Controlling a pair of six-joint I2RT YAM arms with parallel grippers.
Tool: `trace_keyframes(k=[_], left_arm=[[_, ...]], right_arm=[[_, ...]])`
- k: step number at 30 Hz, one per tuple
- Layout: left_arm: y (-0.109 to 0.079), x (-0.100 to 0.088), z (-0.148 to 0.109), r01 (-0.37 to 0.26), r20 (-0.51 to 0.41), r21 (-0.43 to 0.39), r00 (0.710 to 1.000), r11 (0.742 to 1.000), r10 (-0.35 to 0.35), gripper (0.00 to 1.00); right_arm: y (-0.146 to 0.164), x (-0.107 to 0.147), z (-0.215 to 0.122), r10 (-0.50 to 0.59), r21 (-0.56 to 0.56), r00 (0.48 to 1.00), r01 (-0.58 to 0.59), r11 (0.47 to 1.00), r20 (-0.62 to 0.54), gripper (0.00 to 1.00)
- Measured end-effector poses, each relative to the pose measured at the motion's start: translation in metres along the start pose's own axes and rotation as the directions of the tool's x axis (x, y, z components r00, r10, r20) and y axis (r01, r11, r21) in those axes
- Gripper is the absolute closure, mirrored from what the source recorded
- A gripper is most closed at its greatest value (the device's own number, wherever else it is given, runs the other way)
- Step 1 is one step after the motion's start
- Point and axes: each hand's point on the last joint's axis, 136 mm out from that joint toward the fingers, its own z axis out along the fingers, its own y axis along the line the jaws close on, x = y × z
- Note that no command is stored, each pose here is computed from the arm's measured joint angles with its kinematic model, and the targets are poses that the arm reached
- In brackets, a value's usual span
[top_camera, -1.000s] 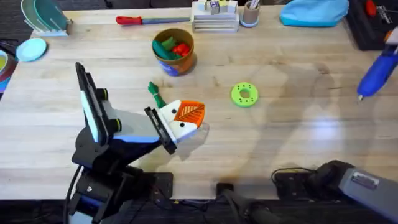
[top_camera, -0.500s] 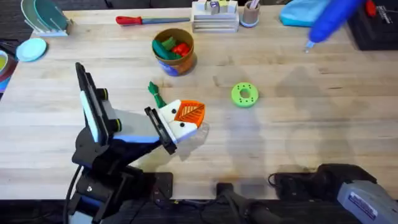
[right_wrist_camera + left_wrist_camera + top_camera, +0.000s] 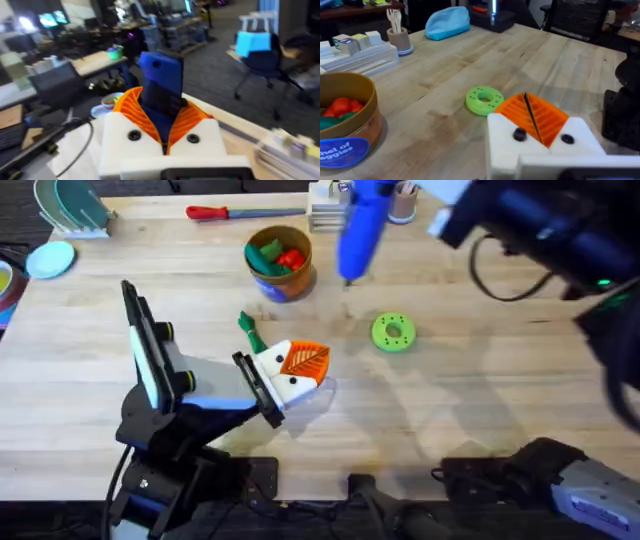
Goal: Pick up the gripper from the table and insert it into the empty holder that is missing its gripper. Then pick up a screw, insert it into the mounting hole, and use the screwdriver to tighten it. Finally, clean up the table by picking up the vegetable and placing it into the bucket.
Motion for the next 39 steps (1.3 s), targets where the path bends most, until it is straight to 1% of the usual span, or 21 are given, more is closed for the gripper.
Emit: trace_keyframes(k=[4, 7, 11, 15, 21, 26, 32, 39], left_arm=[[0.000, 0.000, 0.000, 0.000, 0.000, 0.000, 1.000, 1.000, 0.000, 0.985], [0.000, 0.000, 0.000, 0.000, 0.000, 0.000, 1.000, 1.000, 0.000, 0.985], [0.000, 0.000, 0.000, 0.000, 0.000, 0.000, 1.000, 1.000, 0.000, 0.985], [0.000, 0.000, 0.000, 0.000, 0.000, 0.000, 1.000, 1.000, 0.000, 0.985], [0.000, 0.000, 0.000, 0.000, 0.000, 0.000, 1.000, 1.000, 0.000, 0.985], [0.000, 0.000, 0.000, 0.000, 0.000, 0.000, 1.000, 1.000, 0.000, 0.985], [0.000, 0.000, 0.000, 0.000, 0.000, 0.000, 1.000, 1.000, 0.000, 0.985], [0.000, 0.000, 0.000, 0.000, 0.000, 0.000, 1.000, 1.000, 0.000, 0.985]], right_arm=[[0.034, -0.002, 0.013, -0.004, -0.108, 0.999, 0.008, 0.994, 0.040, 0.983], [0.051, 0.011, 0.020, 0.011, -0.161, 1.000, -0.009, 0.987, 0.009, 0.983], [0.063, 0.029, 0.031, 0.029, -0.197, 0.999, -0.035, 0.980, -0.032, 0.983], [0.074, 0.036, 0.035, 0.051, -0.226, 0.998, -0.060, 0.972, -0.045, 0.983], [0.086, 0.036, 0.036, 0.078, -0.255, 0.996, -0.087, 0.963, -0.046, 0.983], [0.090, 0.048, 0.041, 0.106, -0.262, 0.991, -0.124, 0.957, -0.083, 0.983], [0.095, 0.054, 0.043, 0.118, -0.270, 0.988, -0.142, 0.952, -0.104, 0.983], [0.094, 0.067, 0.047, 0.133, -0.263, 0.981, -0.166, 0.950, -0.139, 0.983]])
